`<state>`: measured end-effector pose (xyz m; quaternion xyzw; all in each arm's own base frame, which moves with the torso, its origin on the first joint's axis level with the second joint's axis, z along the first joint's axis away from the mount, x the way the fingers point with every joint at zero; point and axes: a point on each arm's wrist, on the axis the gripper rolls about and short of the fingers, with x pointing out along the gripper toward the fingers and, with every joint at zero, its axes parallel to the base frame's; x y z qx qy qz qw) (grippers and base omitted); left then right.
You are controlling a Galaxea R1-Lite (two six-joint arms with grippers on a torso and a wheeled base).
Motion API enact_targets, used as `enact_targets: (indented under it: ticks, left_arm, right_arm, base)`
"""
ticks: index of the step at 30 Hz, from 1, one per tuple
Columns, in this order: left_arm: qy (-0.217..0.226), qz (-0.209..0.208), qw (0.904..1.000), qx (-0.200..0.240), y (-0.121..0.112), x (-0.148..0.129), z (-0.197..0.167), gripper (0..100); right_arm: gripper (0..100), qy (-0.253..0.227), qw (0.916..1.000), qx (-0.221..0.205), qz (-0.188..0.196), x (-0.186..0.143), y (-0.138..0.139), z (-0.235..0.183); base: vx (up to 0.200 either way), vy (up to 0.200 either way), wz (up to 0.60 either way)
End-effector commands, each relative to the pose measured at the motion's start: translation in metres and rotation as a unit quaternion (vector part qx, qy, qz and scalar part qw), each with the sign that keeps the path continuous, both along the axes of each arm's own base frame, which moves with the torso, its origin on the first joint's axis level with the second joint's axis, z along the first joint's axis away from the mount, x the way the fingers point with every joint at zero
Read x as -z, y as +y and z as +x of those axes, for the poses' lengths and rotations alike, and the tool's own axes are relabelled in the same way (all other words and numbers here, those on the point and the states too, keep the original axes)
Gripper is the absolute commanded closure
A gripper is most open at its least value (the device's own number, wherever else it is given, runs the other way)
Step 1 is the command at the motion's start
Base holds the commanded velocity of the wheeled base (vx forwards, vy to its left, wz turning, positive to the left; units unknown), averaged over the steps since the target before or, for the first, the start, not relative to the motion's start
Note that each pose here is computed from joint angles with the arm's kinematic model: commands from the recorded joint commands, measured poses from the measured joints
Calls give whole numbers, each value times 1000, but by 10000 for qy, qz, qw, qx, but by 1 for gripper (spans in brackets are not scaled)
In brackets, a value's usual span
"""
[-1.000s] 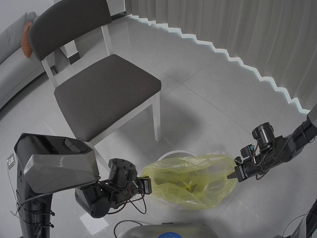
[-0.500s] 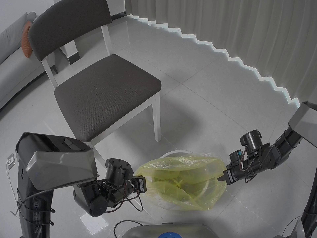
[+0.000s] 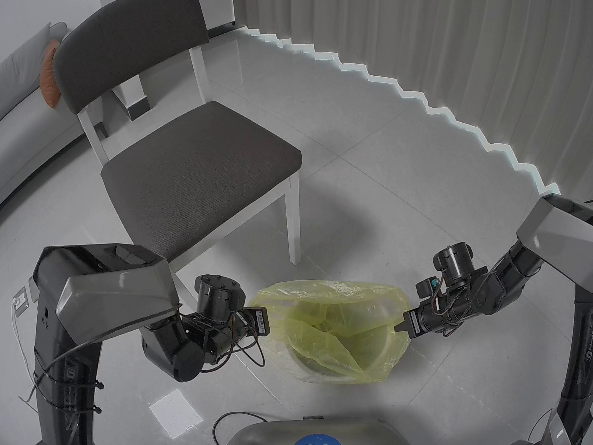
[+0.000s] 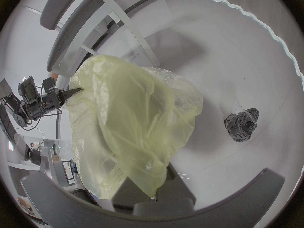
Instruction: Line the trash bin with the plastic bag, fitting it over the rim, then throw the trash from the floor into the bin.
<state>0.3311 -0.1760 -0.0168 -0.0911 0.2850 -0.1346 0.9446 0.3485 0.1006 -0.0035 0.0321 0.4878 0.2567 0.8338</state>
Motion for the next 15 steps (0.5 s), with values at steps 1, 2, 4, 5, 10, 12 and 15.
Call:
enact_targets:
  ticks: [1, 2, 4, 5, 10, 12, 15]
  left_arm:
    - [-23, -28, 10000, 72, -7, 1, 5, 100]
    - [-3, -17, 9999, 102, -9, 3, 3, 100]
    - [53, 7, 9998, 183, -14, 7, -2, 100]
    - [53, 7, 9998, 183, -14, 7, -2, 100]
    - [-19, -4, 9986, 529, -37, 0, -18, 100]
    - [-106, -52, 9979, 633, -45, -7, -20, 100]
    - [-280, -71, 9973, 670, -48, -13, -12, 100]
  right_arm:
    - [100, 25, 9999, 117, -6, 3, -8, 3]
    - [100, 37, 9999, 129, -20, 3, -11, 3]
    - [100, 92, 9998, 197, -34, 5, -17, 2]
    - [100, 92, 9998, 197, -34, 5, -17, 2]
    - [100, 243, 9995, 185, -120, 11, -27, -10]
    - [100, 286, 9994, 119, -144, 14, -28, -15]
    - [100, 229, 9996, 66, -151, 15, -26, -21]
  base:
    - [0, 0, 0]
    - [0, 0, 0]
    - [0, 0, 0]
    - [0, 0, 0]
    - [0, 0, 0]
    - [0, 0, 0]
    - [0, 0, 0]
